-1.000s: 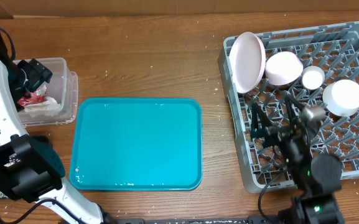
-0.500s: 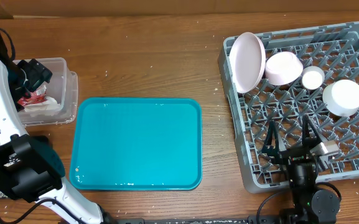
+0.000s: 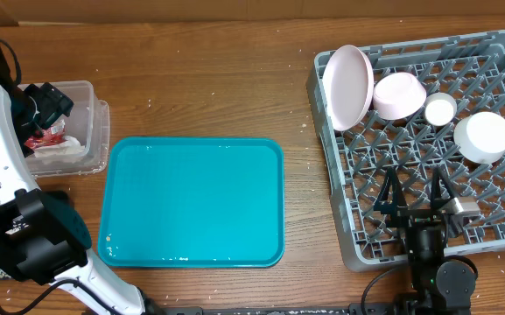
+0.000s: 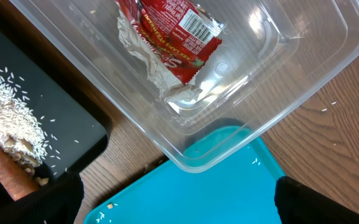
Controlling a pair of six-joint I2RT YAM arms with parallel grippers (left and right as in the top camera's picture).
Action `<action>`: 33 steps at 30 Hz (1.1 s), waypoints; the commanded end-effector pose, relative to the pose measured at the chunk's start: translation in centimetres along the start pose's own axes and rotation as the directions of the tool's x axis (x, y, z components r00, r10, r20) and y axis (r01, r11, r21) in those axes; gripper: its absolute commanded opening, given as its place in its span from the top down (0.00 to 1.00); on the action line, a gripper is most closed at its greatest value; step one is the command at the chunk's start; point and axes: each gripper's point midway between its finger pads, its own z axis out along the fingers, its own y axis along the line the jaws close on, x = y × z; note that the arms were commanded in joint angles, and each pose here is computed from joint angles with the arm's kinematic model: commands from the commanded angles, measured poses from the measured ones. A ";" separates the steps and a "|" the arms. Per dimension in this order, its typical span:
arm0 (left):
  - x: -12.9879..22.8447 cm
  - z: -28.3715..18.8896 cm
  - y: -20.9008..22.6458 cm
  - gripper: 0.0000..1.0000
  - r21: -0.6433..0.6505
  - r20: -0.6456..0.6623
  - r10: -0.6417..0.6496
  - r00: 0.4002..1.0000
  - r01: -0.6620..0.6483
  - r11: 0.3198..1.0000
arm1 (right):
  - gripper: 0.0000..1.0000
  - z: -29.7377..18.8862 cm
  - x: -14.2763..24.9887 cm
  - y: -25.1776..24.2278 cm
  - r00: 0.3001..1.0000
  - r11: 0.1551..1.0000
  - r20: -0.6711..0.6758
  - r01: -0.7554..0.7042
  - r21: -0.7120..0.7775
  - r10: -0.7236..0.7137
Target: Sort waste into correct bins and load items into the dishwasher
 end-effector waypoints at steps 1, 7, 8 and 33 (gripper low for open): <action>0.1 -0.1 -0.2 0.00 -0.003 0.003 0.006 1.000 -0.006 1.000 | 0.00 -0.1 0.2 -1.5 1.000 0.997 0.009 0.000 0.079 -0.001; 0.1 -0.1 -0.2 0.00 -0.003 0.003 0.006 1.000 -0.006 1.000 | 0.00 -0.2 2.4 -1.9 0.997 0.996 -0.081 0.007 0.090 0.000; 0.1 -0.1 -0.2 0.00 -0.003 0.003 0.006 1.000 -0.006 1.000 | 0.00 -0.3 3.2 -1.9 0.993 0.996 -0.114 0.009 0.085 0.001; 0.1 -0.1 -0.2 0.00 -0.003 0.003 0.006 1.000 -0.006 1.000 | 0.00 -0.6 5.0 -1.7 0.981 0.998 -0.192 0.009 0.066 0.004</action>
